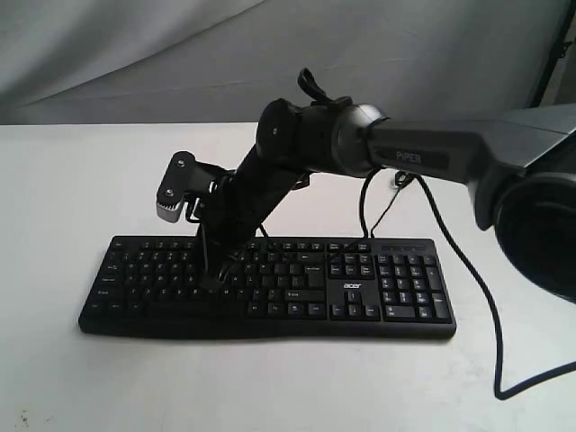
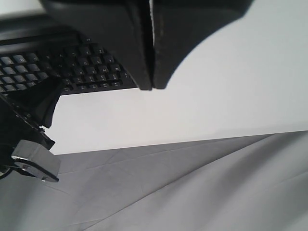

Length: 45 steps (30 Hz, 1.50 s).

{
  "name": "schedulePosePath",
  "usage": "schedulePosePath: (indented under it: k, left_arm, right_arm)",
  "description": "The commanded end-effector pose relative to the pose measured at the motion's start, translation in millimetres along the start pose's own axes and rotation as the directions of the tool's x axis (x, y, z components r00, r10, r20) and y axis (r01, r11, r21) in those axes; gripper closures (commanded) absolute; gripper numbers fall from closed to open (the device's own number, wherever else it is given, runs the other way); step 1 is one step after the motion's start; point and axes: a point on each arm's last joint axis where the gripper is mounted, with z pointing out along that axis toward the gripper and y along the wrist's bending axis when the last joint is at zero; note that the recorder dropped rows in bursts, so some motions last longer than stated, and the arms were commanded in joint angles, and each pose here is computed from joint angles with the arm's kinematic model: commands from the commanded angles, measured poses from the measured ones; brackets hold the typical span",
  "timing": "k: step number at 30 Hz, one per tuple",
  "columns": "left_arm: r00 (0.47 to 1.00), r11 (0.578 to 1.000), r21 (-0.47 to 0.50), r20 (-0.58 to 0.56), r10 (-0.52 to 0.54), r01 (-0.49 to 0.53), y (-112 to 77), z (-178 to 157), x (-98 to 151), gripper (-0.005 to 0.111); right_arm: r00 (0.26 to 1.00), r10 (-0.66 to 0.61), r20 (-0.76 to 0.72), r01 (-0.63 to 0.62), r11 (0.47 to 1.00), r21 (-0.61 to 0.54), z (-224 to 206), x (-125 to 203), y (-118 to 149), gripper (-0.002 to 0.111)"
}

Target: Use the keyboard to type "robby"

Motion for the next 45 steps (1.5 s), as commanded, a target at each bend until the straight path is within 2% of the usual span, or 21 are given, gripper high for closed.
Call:
schedulePosePath:
  k: [1, 24, 45]
  left_arm:
    - [1.0, 1.0, 0.004, 0.005, 0.003, -0.003, -0.2, 0, 1, 0.107]
    - [1.0, 1.0, 0.004, 0.005, 0.003, -0.003, -0.2, 0, 1, 0.107]
    - [1.0, 1.0, 0.004, 0.005, 0.003, -0.003, -0.2, 0, 1, 0.107]
  right_arm:
    - [1.0, 0.003, -0.002, -0.003, 1.0, -0.007, -4, 0, -2, 0.108]
    - [1.0, -0.027, 0.014, 0.027, 0.999, 0.02, 1, 1, -5, 0.108]
    - [1.0, -0.013, 0.003, 0.013, 1.0, 0.0, 10, 7, -5, 0.108]
